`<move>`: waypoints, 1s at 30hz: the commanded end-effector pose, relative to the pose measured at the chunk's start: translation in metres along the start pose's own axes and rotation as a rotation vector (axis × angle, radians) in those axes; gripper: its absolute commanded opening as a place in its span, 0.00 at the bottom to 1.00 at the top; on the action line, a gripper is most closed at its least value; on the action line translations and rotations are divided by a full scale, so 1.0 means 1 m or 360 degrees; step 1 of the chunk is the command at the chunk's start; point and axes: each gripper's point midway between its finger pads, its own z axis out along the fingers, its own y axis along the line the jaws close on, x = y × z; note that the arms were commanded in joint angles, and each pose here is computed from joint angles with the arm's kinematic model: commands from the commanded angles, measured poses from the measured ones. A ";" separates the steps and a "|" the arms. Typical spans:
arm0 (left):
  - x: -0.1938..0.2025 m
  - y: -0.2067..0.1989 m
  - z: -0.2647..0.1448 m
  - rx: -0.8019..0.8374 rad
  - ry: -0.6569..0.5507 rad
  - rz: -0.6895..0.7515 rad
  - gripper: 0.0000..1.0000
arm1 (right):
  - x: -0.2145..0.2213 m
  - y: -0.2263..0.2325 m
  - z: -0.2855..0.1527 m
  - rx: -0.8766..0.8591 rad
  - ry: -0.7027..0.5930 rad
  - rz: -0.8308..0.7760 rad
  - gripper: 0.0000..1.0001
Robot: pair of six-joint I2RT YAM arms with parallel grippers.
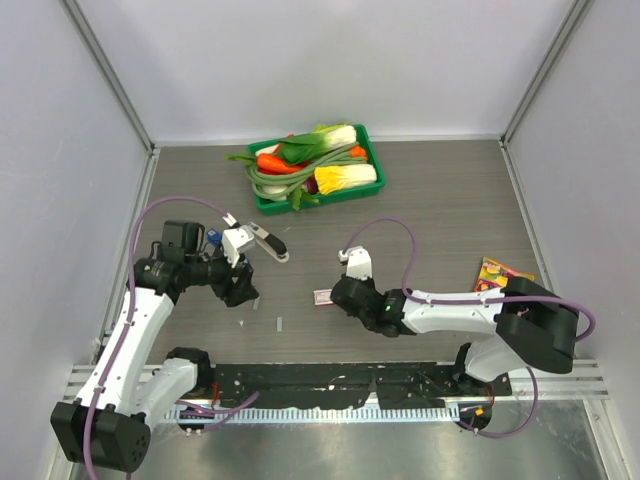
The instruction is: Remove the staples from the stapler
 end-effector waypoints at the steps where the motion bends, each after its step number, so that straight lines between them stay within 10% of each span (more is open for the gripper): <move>1: -0.007 -0.002 -0.002 0.0008 -0.0025 0.0034 0.69 | -0.003 0.005 0.001 -0.0029 -0.0026 0.0040 0.11; 30: -0.008 -0.003 -0.003 0.0011 -0.0031 0.0035 0.69 | -0.022 -0.025 0.007 0.0046 -0.0055 0.0080 0.14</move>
